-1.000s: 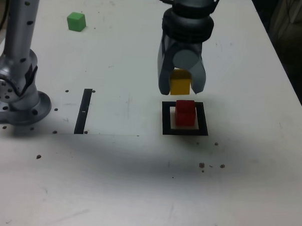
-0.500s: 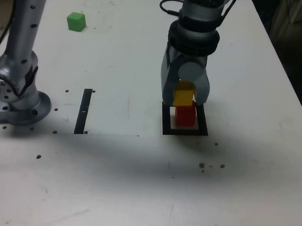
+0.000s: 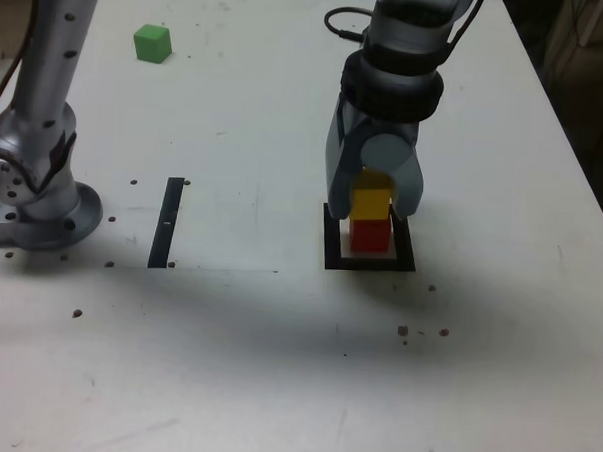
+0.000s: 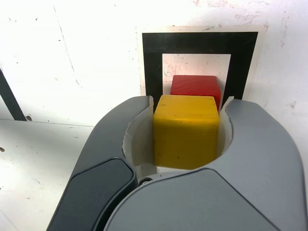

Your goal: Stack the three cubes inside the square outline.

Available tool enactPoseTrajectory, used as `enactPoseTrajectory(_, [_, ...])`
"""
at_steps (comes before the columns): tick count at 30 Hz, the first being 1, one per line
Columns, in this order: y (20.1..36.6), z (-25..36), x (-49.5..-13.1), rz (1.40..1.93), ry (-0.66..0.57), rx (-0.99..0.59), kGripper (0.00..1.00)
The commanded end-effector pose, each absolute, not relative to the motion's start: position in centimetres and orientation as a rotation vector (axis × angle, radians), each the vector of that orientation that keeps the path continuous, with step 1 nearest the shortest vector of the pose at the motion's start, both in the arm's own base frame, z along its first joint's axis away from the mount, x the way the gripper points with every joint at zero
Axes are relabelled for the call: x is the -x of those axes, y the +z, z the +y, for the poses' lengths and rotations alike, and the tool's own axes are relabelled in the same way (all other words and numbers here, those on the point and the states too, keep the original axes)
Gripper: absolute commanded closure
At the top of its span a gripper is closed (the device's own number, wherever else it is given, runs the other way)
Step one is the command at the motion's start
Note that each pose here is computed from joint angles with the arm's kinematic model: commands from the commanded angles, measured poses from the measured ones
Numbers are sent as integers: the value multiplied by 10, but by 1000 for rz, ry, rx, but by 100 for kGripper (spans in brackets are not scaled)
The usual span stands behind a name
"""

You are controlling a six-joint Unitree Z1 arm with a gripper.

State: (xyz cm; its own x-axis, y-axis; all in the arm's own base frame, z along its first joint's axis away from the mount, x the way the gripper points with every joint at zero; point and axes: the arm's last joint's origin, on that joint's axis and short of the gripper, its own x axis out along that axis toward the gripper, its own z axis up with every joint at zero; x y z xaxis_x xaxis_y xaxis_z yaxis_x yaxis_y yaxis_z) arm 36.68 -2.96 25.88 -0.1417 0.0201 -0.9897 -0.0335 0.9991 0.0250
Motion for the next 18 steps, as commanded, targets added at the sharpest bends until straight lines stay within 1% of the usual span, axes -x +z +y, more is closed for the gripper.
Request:
enactPoseTrajectory(1, [258, -30, -369, 1709, 46, 11, 61])
enactPoseTrajectory(3, [257, -30, -369, 1707, 46, 11, 59])
enactPoseTrajectory(4, [257, -30, -369, 1707, 44, 10, 55])
enactPoseTrajectory(6, [256, -30, -370, 1706, 39, 5, 42])
enactPoseTrajectory(9, [255, -30, -370, 1705, 30, -3, 18])
enactPoseTrajectory(10, [255, -30, -371, 1704, 28, -5, 12])
enactPoseTrajectory(11, [254, -30, -371, 1705, 26, -7, 9])
enactPoseTrajectory(13, [254, -30, -370, 1708, 25, -8, 6])
enactPoseTrajectory(18, [253, -30, -369, 1715, 25, -8, 5])
